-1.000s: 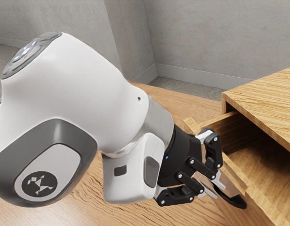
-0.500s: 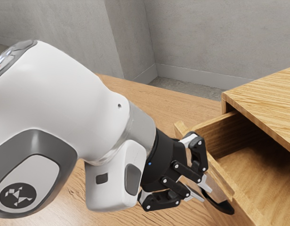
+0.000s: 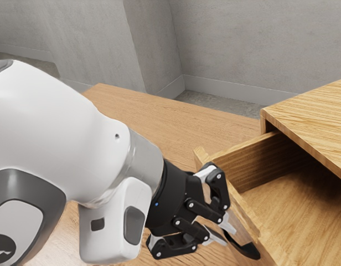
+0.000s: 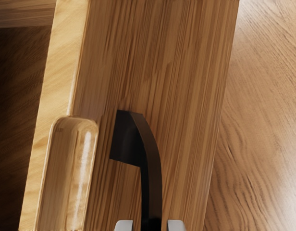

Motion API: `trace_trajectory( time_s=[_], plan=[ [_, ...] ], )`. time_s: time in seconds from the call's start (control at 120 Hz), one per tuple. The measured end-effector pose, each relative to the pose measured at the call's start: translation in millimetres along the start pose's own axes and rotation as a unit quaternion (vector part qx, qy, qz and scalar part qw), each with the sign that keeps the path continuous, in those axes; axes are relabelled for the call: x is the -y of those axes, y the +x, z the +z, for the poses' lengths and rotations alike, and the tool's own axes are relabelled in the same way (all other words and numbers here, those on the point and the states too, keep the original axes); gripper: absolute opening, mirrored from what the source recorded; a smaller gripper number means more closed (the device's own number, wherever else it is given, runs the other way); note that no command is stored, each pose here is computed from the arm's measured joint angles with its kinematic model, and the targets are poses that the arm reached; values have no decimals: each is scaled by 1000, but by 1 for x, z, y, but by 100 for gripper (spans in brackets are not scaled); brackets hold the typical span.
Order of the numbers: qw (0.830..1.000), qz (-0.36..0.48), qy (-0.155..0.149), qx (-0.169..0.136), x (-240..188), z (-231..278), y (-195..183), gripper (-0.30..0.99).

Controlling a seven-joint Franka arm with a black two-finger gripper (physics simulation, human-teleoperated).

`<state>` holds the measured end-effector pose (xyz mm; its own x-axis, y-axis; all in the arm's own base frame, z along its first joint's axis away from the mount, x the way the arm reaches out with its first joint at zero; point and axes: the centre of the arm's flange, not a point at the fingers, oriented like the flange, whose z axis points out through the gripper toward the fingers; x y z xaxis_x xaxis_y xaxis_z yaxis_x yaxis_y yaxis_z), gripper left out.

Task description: Pull the drawer handle with one arm to open the drawer

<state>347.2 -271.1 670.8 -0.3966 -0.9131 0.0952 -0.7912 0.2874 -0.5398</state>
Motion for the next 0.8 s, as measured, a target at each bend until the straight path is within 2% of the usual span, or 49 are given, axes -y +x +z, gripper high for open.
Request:
trace_trajectory(
  time_s=[0.8],
  plan=[
    [1000, -10, 12, 9, -26, -17, -5, -2]
  ],
)
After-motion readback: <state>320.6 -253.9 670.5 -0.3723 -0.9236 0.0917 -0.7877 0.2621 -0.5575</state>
